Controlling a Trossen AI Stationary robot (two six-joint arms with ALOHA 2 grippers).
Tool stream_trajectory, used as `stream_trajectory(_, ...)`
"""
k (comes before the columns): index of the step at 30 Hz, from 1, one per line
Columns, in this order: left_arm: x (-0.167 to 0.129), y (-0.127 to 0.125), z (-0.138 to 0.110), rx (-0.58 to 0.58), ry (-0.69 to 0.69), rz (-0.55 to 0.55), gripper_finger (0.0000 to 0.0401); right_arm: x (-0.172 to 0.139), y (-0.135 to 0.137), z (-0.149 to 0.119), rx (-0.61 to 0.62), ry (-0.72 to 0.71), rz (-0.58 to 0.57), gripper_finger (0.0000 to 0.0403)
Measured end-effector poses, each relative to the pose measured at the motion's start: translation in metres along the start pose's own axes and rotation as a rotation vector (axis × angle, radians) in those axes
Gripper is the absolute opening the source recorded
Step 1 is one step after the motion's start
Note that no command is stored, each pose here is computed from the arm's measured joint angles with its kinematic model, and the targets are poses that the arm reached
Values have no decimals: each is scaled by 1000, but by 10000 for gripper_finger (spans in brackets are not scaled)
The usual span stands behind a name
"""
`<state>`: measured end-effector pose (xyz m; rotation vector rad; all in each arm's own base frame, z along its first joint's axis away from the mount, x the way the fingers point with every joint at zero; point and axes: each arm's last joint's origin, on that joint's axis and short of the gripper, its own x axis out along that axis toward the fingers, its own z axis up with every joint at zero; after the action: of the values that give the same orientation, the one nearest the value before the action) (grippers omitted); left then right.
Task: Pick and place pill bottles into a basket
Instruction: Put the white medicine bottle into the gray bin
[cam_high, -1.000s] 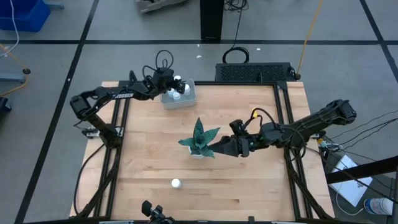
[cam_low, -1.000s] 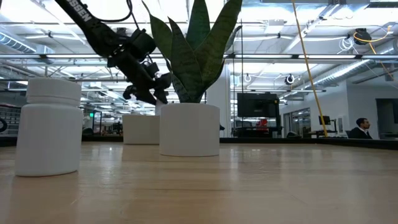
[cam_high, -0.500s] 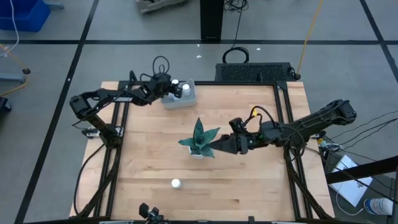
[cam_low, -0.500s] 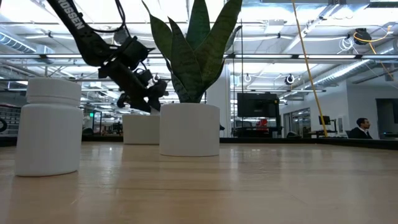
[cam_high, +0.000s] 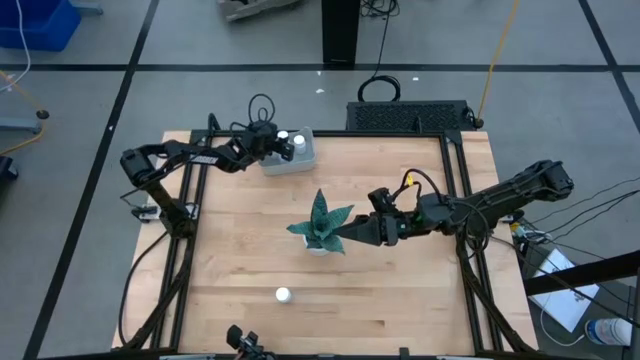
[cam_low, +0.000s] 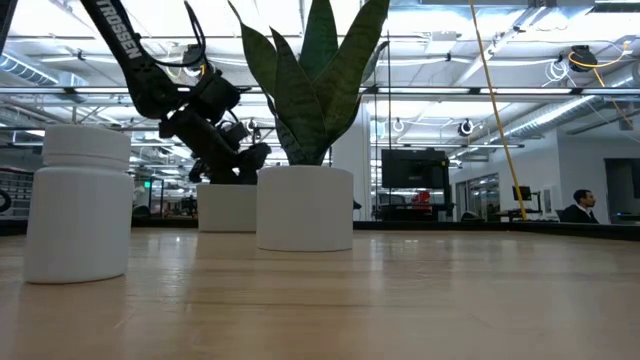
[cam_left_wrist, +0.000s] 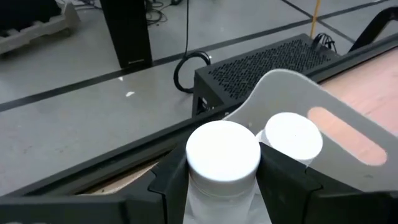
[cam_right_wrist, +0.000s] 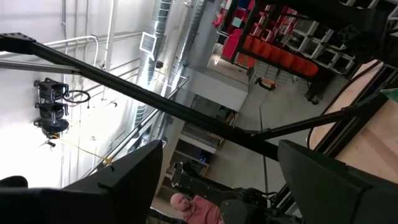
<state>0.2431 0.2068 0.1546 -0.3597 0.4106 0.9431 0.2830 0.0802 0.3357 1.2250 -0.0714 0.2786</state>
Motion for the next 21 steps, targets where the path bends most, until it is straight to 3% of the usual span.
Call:
stream_trajectory(8, 0, 3, 0, 9, -1, 22, 179, 0, 0, 0, -5, 1, 0, 309)
stream_trajectory(21, 0, 4, 0, 13, -1, 61, 246, 0, 0, 0, -8, 3, 0, 309)
